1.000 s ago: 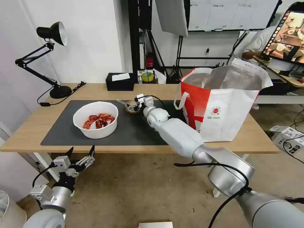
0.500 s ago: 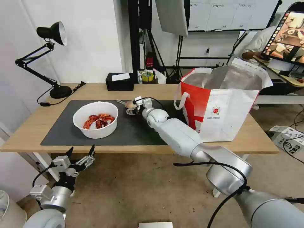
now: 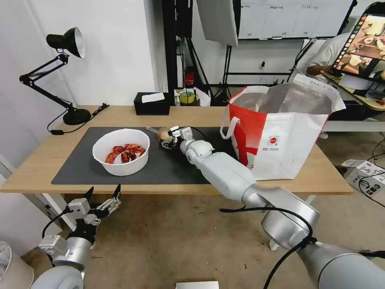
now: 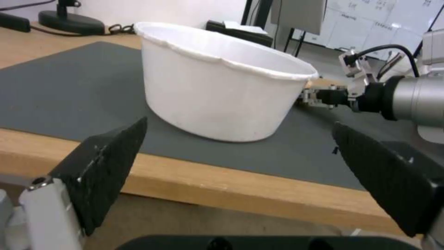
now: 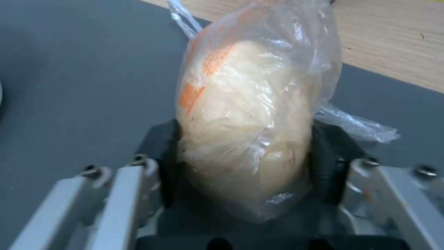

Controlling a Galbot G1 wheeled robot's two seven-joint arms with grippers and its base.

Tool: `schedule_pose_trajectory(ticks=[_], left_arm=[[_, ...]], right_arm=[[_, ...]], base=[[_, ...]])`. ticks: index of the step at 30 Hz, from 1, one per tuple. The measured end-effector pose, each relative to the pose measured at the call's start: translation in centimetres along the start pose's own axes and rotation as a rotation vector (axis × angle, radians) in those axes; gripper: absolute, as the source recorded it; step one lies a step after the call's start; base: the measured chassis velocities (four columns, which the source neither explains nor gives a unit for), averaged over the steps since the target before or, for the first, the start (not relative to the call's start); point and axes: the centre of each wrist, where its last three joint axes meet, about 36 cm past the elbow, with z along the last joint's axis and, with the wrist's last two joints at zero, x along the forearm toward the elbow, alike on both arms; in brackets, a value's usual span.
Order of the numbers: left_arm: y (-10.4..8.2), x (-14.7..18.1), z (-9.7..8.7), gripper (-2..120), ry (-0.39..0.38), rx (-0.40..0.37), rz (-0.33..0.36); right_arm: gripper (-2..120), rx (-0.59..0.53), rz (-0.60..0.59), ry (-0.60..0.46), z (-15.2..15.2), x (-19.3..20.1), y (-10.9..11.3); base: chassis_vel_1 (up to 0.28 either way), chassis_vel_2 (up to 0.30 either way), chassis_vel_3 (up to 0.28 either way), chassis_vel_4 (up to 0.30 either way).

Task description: Pick up the trash from the table and place it into the takeout bag.

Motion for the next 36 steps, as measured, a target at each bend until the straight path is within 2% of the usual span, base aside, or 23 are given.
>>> schedule_pose_trajectory(ticks=[4,8,10,12,14,19,21,25,27,28,34,36], left_arm=[[0.1,0.2,0.0,100,0.000,-0.002,0.001],[0.1,0.2,0.0,100,-0.001,-0.004,0.002],[-0.1,0.1,-0.1,100,-0.003,-0.002,0.007],[-0.1,0.0,-0.1,100,-0.004,-0.001,0.008],[-0.4,0.0,-0.2,100,-0.007,0.001,0.013],[-0.6,0.0,-0.1,100,-0.008,0.002,0.015],[-0.8,0.0,-0.1,100,-0.005,0.001,0.016],[-1.1,0.1,0.0,100,-0.004,0.001,0.014],[-1.3,0.2,0.1,100,-0.002,0.003,0.008],[-1.3,0.2,0.1,100,-0.002,0.003,0.008],[-1.5,0.2,0.2,100,0.007,0.002,0.009],[-1.5,0.2,0.2,100,0.007,0.002,0.010]], right_arm=[[34,0.000,0.006,-0.010,-0.2,0.1,0.3],[25,0.003,0.014,-0.028,-0.6,0.3,0.5],[14,0.016,0.023,-0.059,-0.8,1.0,0.5],[13,0.025,0.024,-0.076,-0.9,1.6,0.5],[7,0.072,0.033,-0.134,-0.9,3.7,0.1],[7,0.117,0.050,-0.232,0.2,7.6,-0.3],[7,0.106,0.052,-0.291,1.4,10.3,0.1],[7,0.093,0.056,-0.364,2.3,12.7,0.8],[7,0.092,0.070,-0.453,3.3,14.9,1.5],[7,0.092,0.070,-0.453,3.3,14.9,1.5],[7,0.091,0.121,-0.644,5.5,18.5,0.7],[7,0.091,0.129,-0.666,5.8,19.1,0.5]], base=[[0.000,0.000,0.000,0.000],[0.000,0.000,0.000,0.000],[0.000,0.000,0.000,0.000],[0.000,0.000,0.000,0.000],[0.000,0.000,0.000,0.000],[0.000,0.000,0.000,0.000],[0.000,0.000,0.000,0.000],[0.000,0.000,0.000,0.000],[0.000,0.000,0.000,0.000],[0.000,0.000,0.000,0.000],[0.000,0.000,0.000,0.000],[0.000,0.000,0.000,0.000]])
